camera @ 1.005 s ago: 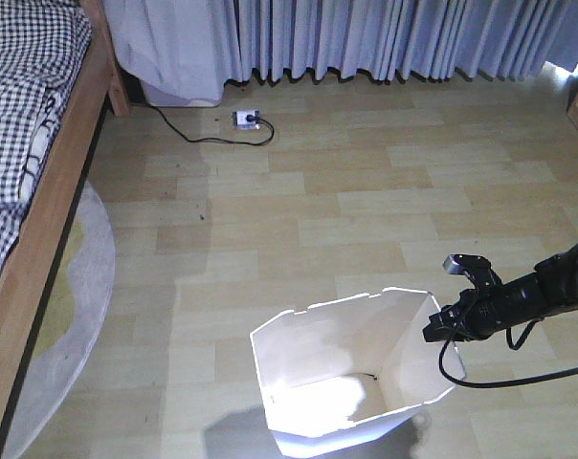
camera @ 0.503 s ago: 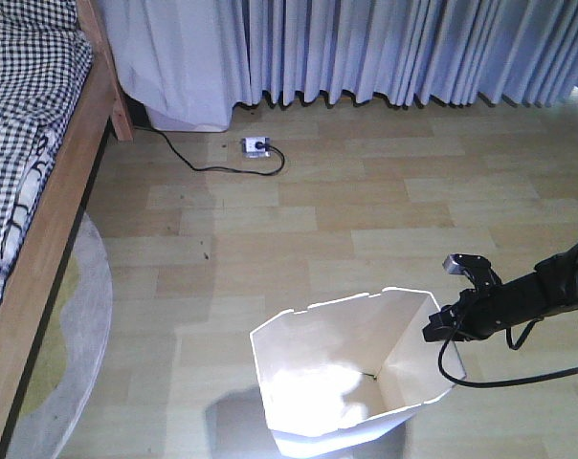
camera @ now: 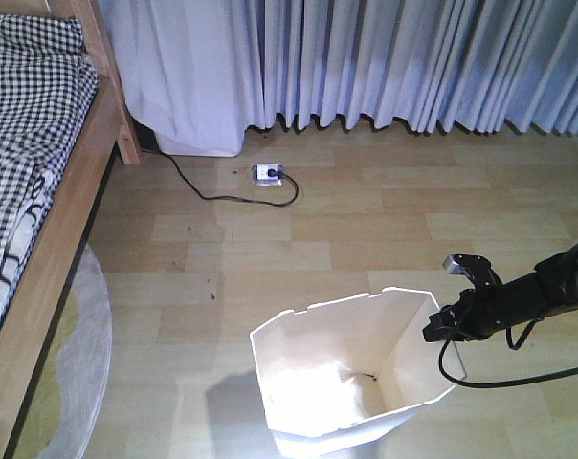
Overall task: Move trash bin to bedside with robot
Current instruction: 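Drive toward the bed carrying the bin with the right gripper, then lower the bin to the floor beside the bed with the right gripper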
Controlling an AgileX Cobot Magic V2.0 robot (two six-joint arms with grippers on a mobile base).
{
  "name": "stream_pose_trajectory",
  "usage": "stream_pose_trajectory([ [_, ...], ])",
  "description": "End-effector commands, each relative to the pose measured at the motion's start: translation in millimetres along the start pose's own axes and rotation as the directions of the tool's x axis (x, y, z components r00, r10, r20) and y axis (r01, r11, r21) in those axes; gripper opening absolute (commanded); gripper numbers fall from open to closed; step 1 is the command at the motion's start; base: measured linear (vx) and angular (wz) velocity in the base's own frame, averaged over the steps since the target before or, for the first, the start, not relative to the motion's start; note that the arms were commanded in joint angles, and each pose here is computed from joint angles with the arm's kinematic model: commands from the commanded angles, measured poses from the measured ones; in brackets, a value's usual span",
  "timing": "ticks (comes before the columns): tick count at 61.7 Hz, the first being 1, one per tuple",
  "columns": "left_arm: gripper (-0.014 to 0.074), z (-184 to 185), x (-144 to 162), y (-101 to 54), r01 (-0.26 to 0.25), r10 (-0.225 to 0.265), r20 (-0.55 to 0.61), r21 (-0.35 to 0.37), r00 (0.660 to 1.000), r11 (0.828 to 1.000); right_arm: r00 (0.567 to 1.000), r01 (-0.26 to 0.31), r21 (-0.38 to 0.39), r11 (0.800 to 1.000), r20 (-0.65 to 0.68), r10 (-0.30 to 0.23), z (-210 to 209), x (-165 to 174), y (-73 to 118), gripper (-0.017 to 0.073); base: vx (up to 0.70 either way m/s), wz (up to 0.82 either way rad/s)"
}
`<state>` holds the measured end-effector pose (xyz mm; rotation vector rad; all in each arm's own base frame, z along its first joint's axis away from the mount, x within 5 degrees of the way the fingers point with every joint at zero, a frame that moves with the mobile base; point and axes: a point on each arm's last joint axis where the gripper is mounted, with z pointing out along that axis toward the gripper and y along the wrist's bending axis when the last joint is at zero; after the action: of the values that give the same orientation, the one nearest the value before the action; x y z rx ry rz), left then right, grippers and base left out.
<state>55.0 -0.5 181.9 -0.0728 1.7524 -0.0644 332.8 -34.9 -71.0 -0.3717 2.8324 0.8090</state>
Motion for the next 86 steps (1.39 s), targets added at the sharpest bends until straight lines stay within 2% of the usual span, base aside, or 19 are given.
stream_pose_trajectory([
  [1,-0.0006,-0.1,-2.7,0.0,0.009,-0.009,0.067,0.004,0.998,1.0,0.995,0.017,-0.166,0.986,0.103,0.0,-25.0,-23.8,22.8,-0.0005,0.31,0.05],
  [86,-0.0006,-0.1,-2.7,0.0,0.009,-0.009,0.067,0.004,0.998,1.0,0.995,0.017,-0.166,0.986,0.103,0.0,-25.0,-23.8,22.8,-0.0005,0.31,0.02],
])
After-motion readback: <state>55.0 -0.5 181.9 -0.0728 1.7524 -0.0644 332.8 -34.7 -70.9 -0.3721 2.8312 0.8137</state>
